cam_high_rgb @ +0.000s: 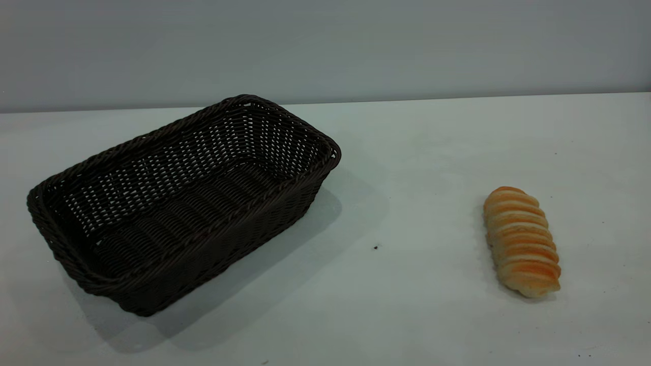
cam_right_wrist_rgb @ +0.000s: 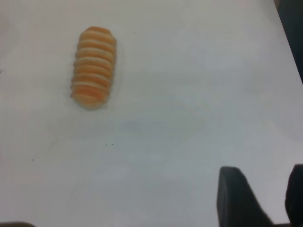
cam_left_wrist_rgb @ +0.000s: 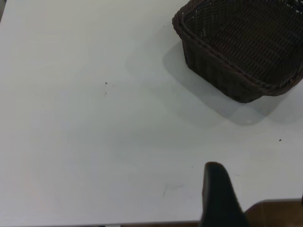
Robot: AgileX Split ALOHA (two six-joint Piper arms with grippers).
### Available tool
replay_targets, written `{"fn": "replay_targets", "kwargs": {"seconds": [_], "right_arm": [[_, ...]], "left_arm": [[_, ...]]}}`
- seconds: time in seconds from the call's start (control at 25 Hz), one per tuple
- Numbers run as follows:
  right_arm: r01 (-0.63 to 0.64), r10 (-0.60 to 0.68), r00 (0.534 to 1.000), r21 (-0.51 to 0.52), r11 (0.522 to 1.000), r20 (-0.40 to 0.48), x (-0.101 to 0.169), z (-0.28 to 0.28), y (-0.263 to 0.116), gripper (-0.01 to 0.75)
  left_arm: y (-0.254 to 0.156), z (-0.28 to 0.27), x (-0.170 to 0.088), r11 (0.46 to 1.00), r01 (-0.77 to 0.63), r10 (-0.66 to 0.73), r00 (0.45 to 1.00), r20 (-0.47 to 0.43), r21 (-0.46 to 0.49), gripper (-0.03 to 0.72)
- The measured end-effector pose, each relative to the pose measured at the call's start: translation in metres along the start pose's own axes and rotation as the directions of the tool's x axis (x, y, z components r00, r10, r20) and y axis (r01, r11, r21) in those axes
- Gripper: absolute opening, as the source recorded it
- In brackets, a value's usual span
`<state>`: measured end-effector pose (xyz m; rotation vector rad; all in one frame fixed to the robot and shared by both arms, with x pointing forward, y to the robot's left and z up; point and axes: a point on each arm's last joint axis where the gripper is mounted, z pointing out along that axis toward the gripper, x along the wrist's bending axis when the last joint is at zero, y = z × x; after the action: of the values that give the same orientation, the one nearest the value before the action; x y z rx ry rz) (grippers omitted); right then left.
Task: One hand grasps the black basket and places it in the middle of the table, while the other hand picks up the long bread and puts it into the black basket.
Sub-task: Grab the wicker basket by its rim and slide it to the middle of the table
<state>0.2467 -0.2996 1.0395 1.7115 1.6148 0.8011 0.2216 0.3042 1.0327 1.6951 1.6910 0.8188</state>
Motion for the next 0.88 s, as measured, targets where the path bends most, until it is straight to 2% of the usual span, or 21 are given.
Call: {"fn": "replay_targets", "kwargs": {"seconds": [0.72, 0.88], "right_arm": [[-0.003, 0.003, 1.0, 0.0, 1.0, -0.007, 0.0006, 0.0, 0.0, 0.239], [0.025, -0.025, 0.999, -0.001, 1.0, -0.019, 0.0018, 0.0, 0.0001, 0.239]], "left_arm": [[0.0, 0.0002, 0.0, 1.0, 0.0, 0.0, 1.0, 0.0, 0.0, 0.487], [0.0048, -0.0031, 0.0, 0.999, 0.0, 0.0, 1.0, 0.001, -0.046, 0.487]]}}
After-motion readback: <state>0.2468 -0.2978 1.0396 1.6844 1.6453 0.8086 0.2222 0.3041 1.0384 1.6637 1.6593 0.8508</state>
